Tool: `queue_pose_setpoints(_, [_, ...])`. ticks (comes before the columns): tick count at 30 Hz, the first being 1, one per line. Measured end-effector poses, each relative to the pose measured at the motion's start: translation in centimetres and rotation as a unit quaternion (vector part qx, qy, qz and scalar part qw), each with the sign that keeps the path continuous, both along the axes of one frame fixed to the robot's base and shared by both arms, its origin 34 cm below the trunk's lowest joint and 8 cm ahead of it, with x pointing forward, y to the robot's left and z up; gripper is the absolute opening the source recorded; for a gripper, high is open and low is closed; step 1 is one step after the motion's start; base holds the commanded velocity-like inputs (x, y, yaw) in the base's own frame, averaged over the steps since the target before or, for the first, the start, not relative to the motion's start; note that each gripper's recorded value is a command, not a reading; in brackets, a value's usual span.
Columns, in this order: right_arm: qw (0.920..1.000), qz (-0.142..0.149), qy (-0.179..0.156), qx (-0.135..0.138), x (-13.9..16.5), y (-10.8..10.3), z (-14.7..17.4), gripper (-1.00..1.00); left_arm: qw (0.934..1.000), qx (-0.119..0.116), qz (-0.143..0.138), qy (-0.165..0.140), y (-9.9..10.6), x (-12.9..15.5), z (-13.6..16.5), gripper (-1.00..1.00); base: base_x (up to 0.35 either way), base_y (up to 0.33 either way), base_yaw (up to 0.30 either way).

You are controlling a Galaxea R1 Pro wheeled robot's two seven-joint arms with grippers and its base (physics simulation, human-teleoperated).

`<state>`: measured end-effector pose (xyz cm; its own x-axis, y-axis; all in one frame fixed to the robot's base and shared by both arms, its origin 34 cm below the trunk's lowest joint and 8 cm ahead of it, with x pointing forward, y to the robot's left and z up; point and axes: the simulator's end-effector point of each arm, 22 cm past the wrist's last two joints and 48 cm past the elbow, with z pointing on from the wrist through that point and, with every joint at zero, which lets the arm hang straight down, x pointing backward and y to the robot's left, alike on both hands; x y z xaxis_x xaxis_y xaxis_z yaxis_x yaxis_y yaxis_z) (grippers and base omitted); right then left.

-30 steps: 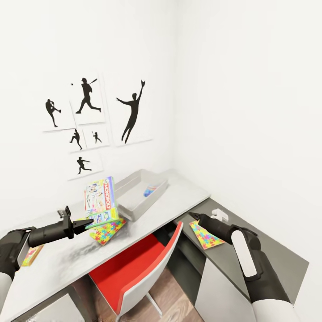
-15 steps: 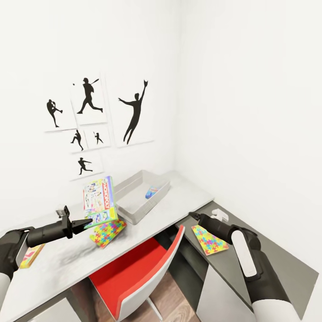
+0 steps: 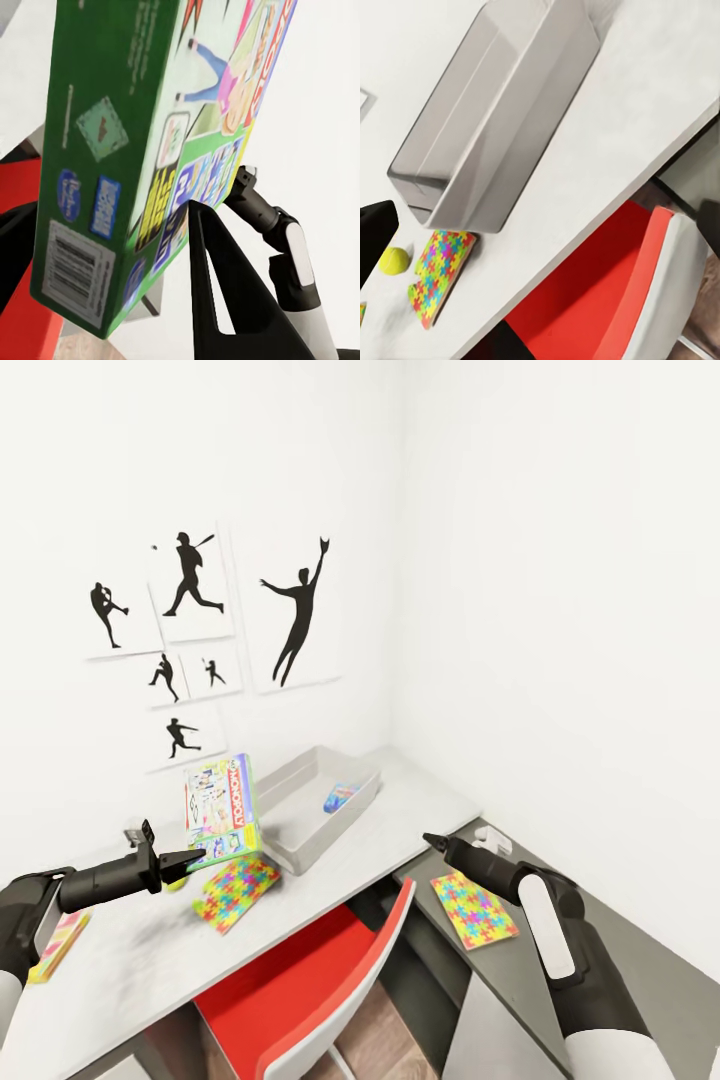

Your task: Put all the toys in the child's room - the three board games (two on the bed and one on the table), the two jigsaw puzzles on the table, and the tennis ball on the table - inside the toy box on the table in the child's room.

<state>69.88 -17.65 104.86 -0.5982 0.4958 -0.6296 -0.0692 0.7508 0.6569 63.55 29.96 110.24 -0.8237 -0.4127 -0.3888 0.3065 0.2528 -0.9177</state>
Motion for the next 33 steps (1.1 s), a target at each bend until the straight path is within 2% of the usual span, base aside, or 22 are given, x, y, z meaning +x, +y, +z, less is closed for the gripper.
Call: queue_pose_setpoints(33, [1.0000, 0.001, 0.002, 0.001, -0.05, 0.07, -0.18, 1.00, 1.0000, 0.001, 0.001, 0.000, 0.16, -0.02, 0.03, -1.00, 0.071, 0.009, 0.000])
